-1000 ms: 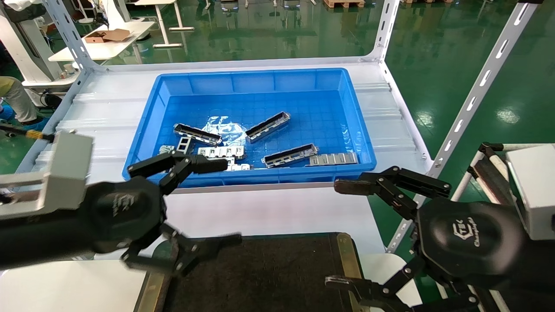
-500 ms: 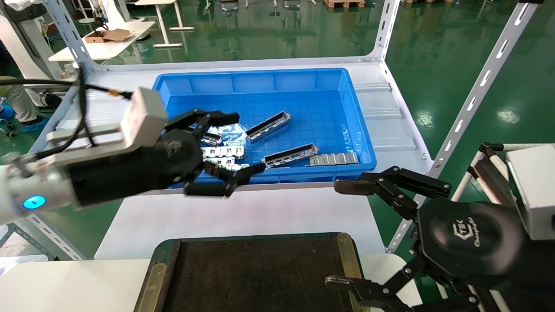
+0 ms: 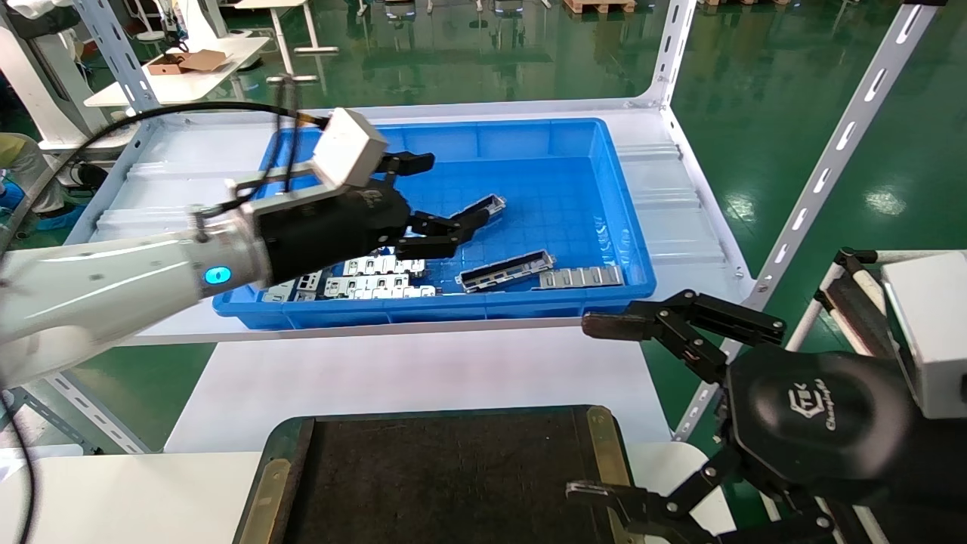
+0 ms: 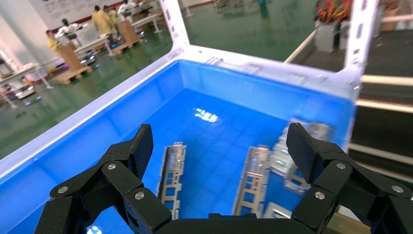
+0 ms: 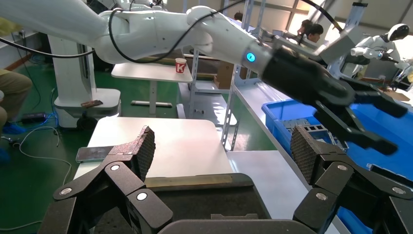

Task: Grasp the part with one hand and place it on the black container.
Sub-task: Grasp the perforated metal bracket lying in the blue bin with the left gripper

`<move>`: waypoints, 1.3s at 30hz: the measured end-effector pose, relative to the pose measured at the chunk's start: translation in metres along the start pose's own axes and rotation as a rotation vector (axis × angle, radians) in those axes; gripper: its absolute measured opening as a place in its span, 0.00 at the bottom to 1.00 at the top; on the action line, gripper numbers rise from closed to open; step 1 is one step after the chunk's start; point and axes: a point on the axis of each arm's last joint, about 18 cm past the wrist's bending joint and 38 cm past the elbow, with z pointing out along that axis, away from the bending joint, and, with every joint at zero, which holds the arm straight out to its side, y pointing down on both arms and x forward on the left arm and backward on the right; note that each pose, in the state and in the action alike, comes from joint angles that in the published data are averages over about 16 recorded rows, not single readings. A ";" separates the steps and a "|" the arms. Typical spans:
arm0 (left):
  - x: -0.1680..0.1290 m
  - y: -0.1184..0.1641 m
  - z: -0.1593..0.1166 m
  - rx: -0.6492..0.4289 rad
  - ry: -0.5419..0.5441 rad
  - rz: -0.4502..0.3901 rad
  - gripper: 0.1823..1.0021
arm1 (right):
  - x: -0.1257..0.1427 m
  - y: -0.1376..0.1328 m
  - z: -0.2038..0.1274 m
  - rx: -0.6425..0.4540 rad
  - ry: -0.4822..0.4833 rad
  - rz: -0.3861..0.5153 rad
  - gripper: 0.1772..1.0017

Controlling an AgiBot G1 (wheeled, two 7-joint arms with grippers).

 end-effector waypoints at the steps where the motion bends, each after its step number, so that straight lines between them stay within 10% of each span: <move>1: -0.001 0.002 0.006 -0.009 -0.011 0.000 1.00 | 0.000 0.000 0.000 0.000 0.000 0.000 1.00; 16: -0.011 0.030 0.077 -0.143 -0.159 0.009 1.00 | 0.000 0.000 0.000 0.000 0.000 0.000 1.00; 39: 0.001 0.063 0.095 -0.240 -0.229 -0.071 0.99 | 0.000 0.000 0.000 0.000 0.000 0.000 0.99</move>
